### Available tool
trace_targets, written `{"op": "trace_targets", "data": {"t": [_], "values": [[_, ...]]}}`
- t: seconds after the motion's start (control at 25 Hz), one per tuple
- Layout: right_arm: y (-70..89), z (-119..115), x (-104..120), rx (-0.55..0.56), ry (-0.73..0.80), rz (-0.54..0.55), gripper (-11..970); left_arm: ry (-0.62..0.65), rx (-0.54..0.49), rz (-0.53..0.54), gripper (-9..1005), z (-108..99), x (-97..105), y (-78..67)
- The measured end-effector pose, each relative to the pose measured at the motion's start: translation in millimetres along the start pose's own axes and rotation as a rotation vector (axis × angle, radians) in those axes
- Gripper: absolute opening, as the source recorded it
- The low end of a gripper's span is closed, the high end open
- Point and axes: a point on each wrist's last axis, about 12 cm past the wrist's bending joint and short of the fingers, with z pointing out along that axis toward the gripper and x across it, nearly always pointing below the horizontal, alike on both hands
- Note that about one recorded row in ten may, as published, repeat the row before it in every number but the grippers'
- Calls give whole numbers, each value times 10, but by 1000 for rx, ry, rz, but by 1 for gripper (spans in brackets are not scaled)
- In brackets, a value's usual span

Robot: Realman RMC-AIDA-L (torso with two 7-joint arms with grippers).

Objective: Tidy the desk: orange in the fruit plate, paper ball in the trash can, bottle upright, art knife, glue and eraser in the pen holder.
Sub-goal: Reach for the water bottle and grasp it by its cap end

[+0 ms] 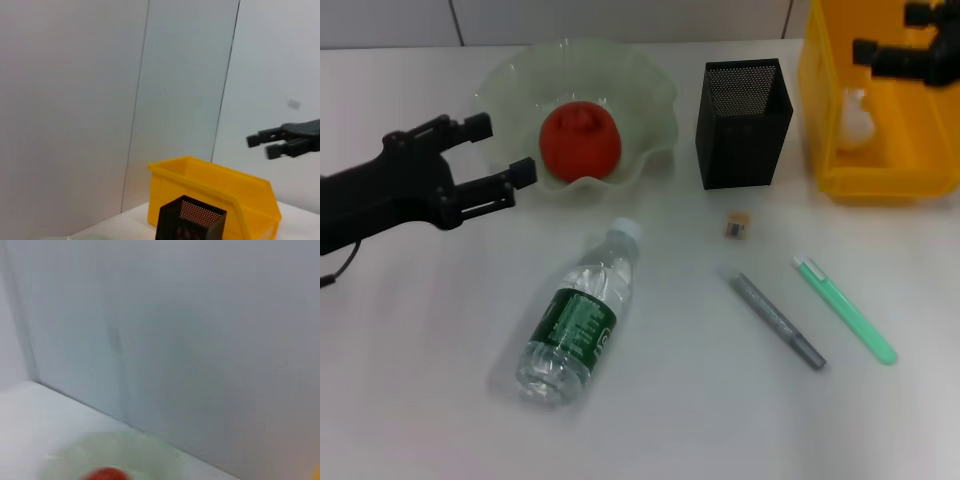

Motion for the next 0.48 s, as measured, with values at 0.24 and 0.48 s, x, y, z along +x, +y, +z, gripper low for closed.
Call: {"op": "trace_targets", "data": {"t": [0.24, 0.48], "values": [[305, -295, 612, -145, -124, -68, 845, 186, -88, -7, 829, 189, -361, -329], [611, -422, 1206, -284, -136, -78, 846, 353, -138, -105, 827, 447, -513, -538]]}}
